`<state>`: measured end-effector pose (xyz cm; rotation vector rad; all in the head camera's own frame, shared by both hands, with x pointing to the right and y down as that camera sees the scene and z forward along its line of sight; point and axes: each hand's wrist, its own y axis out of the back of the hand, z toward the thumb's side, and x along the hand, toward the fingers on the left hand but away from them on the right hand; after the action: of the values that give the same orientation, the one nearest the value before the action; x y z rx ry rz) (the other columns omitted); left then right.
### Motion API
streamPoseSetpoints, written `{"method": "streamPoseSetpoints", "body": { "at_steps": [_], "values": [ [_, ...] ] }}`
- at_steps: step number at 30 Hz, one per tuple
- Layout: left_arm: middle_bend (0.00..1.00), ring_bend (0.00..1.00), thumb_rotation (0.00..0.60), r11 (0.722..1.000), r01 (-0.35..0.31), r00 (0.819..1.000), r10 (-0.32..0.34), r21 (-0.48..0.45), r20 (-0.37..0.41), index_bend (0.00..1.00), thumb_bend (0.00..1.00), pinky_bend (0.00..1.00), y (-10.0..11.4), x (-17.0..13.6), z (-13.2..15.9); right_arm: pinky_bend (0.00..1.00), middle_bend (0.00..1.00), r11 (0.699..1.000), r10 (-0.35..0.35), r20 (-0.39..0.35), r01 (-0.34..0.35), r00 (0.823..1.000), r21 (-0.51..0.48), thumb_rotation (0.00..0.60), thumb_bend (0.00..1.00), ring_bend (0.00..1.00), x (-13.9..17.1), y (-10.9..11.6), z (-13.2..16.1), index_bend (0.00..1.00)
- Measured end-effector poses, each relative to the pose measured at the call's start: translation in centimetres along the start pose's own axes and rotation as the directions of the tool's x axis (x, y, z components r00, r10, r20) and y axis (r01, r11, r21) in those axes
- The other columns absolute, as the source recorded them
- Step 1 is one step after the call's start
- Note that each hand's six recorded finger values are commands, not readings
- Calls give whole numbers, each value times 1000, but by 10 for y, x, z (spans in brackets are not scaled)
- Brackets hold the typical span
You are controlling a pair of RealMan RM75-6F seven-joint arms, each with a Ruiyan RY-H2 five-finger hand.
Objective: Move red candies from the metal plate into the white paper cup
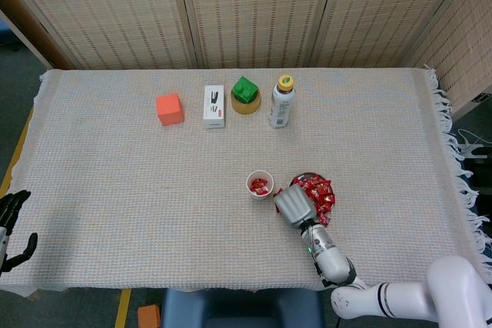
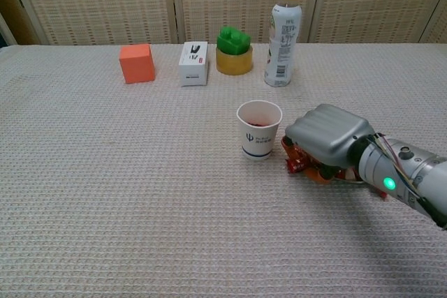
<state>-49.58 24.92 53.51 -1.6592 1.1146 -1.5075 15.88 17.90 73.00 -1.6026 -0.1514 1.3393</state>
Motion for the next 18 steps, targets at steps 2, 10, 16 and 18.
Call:
{"method": "streamPoseSetpoints", "body": {
  "at_steps": [2, 10, 16, 18],
  "values": [
    [37, 3, 600, 1000, -1, 1000, 1, -1, -2, 0, 482, 223, 0, 0, 0, 1000, 813, 1000, -11, -3, 11, 1000, -8, 600, 371, 855, 2, 3, -1, 525],
    [37, 3, 600, 1000, -1, 1000, 1, 1, -4, 0, 483, 223, 0, 1, 0, 1000, 813, 991, -100, -6, 99, 995, -90, 600, 371, 855, 21, 35, -13, 528],
    [37, 4, 600, 1000, 3, 1000, -3, 1, -7, 0, 481, 225, -2, 2, 0, 1000, 813, 966, -187, 3, 184, 982, -181, 600, 371, 855, 28, 69, -21, 523],
    [38, 3, 600, 1000, 4, 1000, -4, 2, -7, 0, 481, 225, -2, 2, 0, 1000, 813, 960, -205, 8, 203, 979, -193, 600, 372, 855, 26, 76, -22, 523]
  ]
}}
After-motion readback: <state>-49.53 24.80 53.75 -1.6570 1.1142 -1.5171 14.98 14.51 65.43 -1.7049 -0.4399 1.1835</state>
